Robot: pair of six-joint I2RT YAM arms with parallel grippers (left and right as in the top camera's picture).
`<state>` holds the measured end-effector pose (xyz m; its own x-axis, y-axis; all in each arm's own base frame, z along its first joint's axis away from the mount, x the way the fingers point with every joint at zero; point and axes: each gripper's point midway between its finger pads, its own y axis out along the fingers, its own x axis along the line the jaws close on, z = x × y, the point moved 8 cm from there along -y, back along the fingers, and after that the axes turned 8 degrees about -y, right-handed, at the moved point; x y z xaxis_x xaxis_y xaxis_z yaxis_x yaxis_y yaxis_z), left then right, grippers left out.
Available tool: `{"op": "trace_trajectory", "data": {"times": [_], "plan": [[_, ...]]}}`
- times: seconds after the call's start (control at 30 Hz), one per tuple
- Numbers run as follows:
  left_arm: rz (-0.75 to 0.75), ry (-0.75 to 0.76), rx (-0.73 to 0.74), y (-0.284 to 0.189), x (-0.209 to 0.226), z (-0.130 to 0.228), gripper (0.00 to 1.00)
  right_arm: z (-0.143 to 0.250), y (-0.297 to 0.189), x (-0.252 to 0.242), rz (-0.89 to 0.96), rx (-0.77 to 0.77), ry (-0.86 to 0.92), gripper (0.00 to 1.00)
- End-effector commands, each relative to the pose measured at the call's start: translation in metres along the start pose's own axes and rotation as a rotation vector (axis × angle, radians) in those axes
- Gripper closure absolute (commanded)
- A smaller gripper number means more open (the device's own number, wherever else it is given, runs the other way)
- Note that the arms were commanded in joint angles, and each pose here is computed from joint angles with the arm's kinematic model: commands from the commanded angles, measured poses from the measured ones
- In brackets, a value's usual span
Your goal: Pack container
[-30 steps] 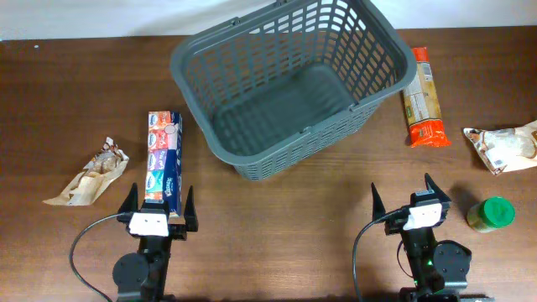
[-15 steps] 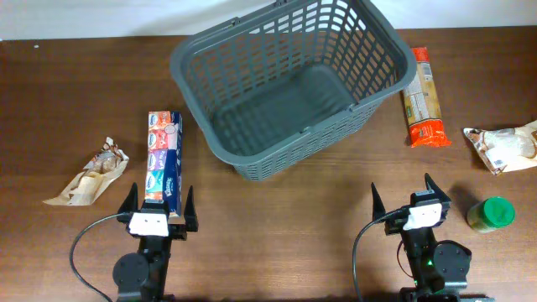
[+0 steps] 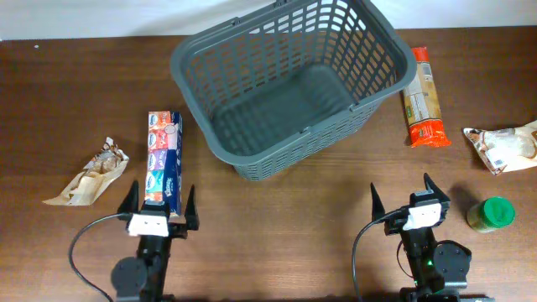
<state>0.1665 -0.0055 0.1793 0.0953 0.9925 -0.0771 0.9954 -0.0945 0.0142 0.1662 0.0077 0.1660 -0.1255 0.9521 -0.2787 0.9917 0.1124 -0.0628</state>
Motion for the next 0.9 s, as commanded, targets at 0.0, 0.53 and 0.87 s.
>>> {"op": "trace_trajectory", "data": {"times": [0.0,0.53,0.87], "plan": [[0.086,0.017,-0.081,-0.001,-0.008,-0.013,0.01,0.002,0.000,0.001,-0.009,-0.001,0.012,0.01],[0.543,-0.325,0.100,-0.022,-0.051,-0.030,0.01,-0.032,-0.005,-0.007,-0.023,-0.016,0.260,0.01],[0.198,-0.123,0.138,-0.047,-0.032,-0.086,0.01,-0.111,-0.006,-0.048,0.124,0.165,0.174,0.01]]}}
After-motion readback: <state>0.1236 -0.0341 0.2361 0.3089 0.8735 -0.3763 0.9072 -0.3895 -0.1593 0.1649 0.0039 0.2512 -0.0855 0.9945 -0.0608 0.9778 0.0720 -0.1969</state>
